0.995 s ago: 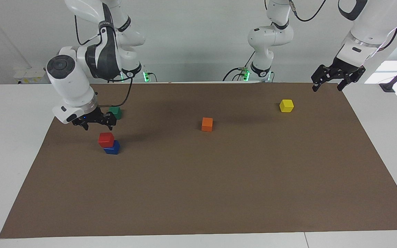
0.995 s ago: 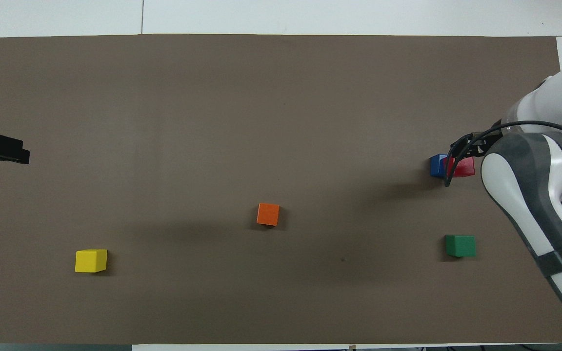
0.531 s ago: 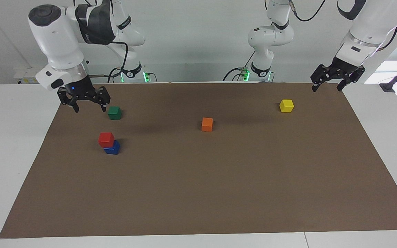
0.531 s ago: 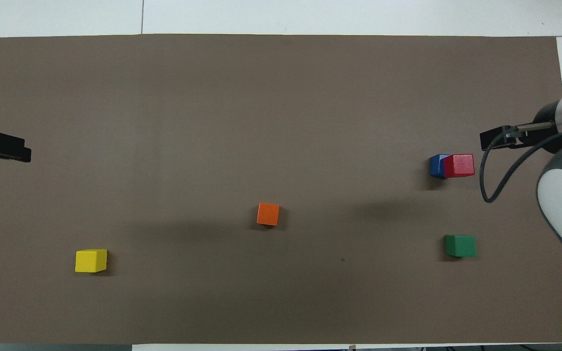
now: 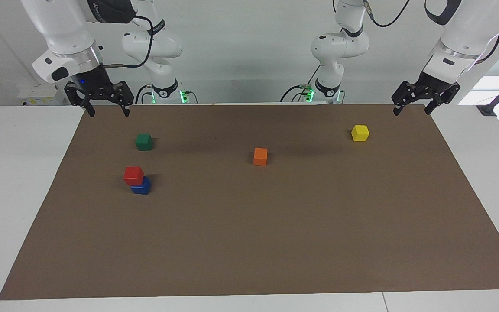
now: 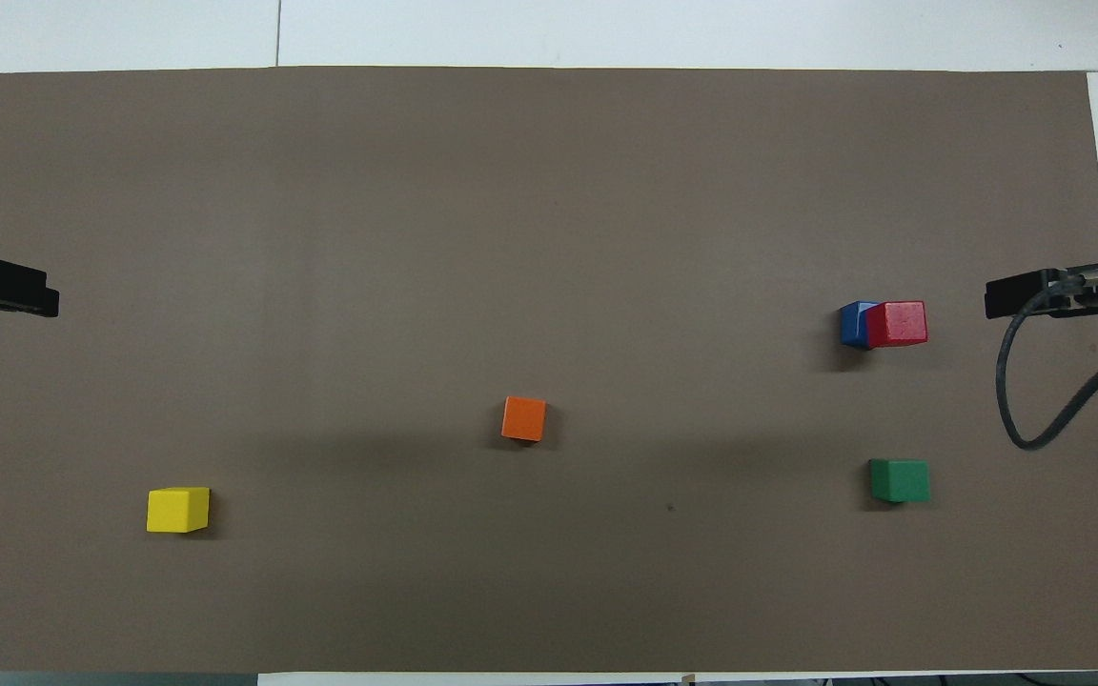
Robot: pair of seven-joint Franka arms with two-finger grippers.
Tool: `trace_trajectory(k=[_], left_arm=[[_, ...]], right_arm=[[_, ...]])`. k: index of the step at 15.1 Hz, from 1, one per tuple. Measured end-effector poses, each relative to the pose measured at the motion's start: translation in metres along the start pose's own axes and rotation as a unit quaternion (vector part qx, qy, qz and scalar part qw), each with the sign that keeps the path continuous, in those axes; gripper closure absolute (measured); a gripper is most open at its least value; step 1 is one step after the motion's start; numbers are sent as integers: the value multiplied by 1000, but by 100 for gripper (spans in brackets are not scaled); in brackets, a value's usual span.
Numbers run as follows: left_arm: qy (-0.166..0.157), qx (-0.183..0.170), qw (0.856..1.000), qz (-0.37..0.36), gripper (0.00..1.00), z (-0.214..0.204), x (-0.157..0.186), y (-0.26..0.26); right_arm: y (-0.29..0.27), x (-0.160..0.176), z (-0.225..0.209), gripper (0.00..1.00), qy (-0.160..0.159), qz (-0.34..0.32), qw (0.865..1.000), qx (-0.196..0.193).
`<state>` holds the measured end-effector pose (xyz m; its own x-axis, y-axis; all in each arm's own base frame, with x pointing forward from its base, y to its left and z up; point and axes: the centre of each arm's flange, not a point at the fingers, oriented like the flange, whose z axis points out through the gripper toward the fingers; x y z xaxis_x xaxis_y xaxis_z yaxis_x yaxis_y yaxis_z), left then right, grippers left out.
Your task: Transfer red block to right arm and stack on blue block
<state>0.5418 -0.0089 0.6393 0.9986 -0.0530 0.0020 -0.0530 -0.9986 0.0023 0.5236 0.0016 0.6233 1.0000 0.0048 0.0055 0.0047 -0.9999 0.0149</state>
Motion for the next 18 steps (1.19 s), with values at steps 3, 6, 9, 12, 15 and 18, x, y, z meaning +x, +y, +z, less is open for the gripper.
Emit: trace_trajectory(k=[3,6,9,12,15,18], left_arm=[[0,0,1000,-1,0,0,0,-1],[0,0,1000,-1,0,0,0,-1],[0,0,1000,-2,0,0,0,-2],[0,0,1000,-2,0,0,0,-2],[0,0,1000,-2,0,0,0,-3],[0,0,1000,-3,0,0,0,-3]], right_arm=[[7,-1,-6,0,-6,4,1000,2],[6,0,-6,0,-8,3,1000,2],[9,1,-3,0,-10,5,1000,3],[17,1,-3,0,-10,10,1000,8],[24,2,-2,0,-11,15,1000,10],[25,2,-1,0,-12,17,1000,10]])
